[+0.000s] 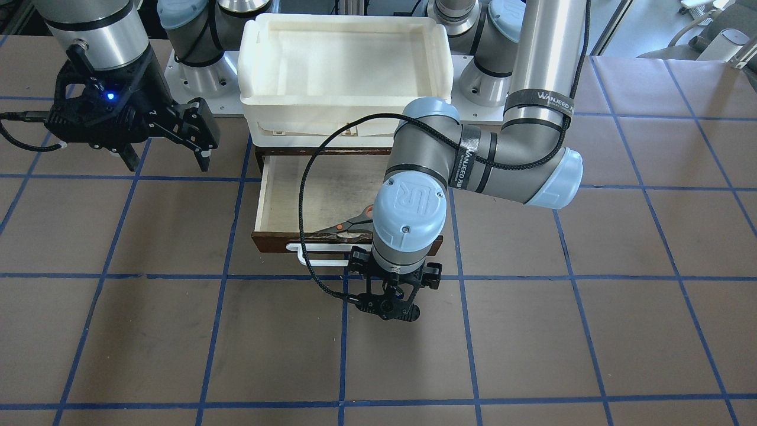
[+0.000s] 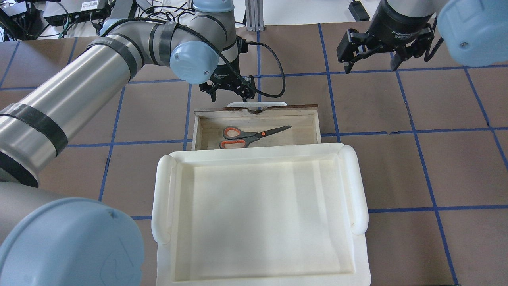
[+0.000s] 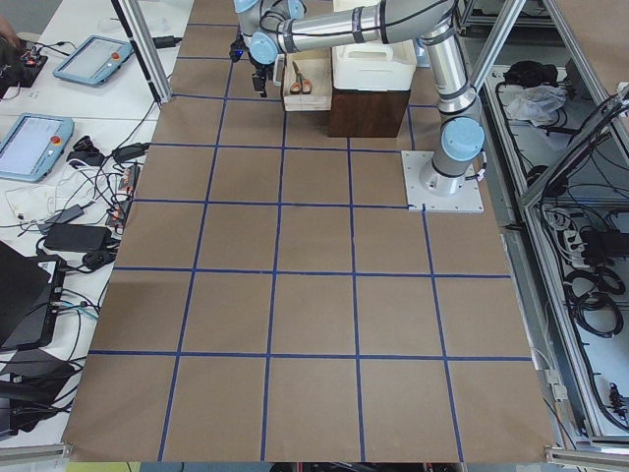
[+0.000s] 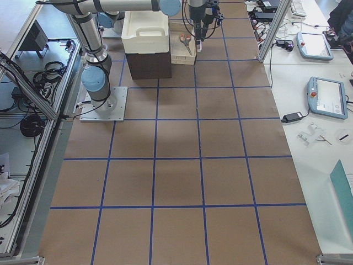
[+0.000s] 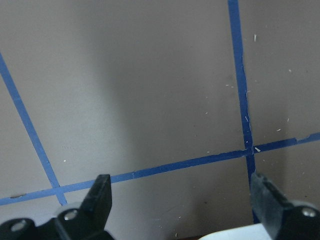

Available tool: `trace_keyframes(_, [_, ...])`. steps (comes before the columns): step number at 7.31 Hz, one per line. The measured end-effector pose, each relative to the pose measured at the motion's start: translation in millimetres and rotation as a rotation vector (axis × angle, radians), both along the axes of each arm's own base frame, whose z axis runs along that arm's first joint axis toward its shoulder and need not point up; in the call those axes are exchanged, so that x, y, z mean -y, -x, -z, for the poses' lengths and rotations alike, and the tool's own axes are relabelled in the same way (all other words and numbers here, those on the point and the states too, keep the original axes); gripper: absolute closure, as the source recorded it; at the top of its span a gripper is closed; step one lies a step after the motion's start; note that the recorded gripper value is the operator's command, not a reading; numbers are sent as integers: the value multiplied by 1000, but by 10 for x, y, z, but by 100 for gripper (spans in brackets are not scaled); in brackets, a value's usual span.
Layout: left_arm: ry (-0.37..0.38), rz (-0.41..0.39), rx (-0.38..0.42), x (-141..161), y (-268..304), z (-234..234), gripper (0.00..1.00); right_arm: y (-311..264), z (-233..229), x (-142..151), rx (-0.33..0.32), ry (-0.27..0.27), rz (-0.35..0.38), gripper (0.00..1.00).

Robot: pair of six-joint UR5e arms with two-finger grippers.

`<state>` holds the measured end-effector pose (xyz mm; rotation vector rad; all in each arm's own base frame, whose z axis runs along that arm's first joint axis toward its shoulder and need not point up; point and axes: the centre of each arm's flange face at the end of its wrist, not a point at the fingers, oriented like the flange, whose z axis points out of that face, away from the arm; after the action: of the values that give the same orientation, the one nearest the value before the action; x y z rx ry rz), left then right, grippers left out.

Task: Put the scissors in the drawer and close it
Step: 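Move the left gripper above the drawer's white handle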

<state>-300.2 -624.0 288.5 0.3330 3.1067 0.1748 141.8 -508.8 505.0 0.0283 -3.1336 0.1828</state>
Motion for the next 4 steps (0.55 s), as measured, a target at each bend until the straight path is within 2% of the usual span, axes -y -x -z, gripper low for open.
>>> trace_keyframes(4, [-29,6,7,-160,12,-220,0,2,-24,-52,-1,3,0,0])
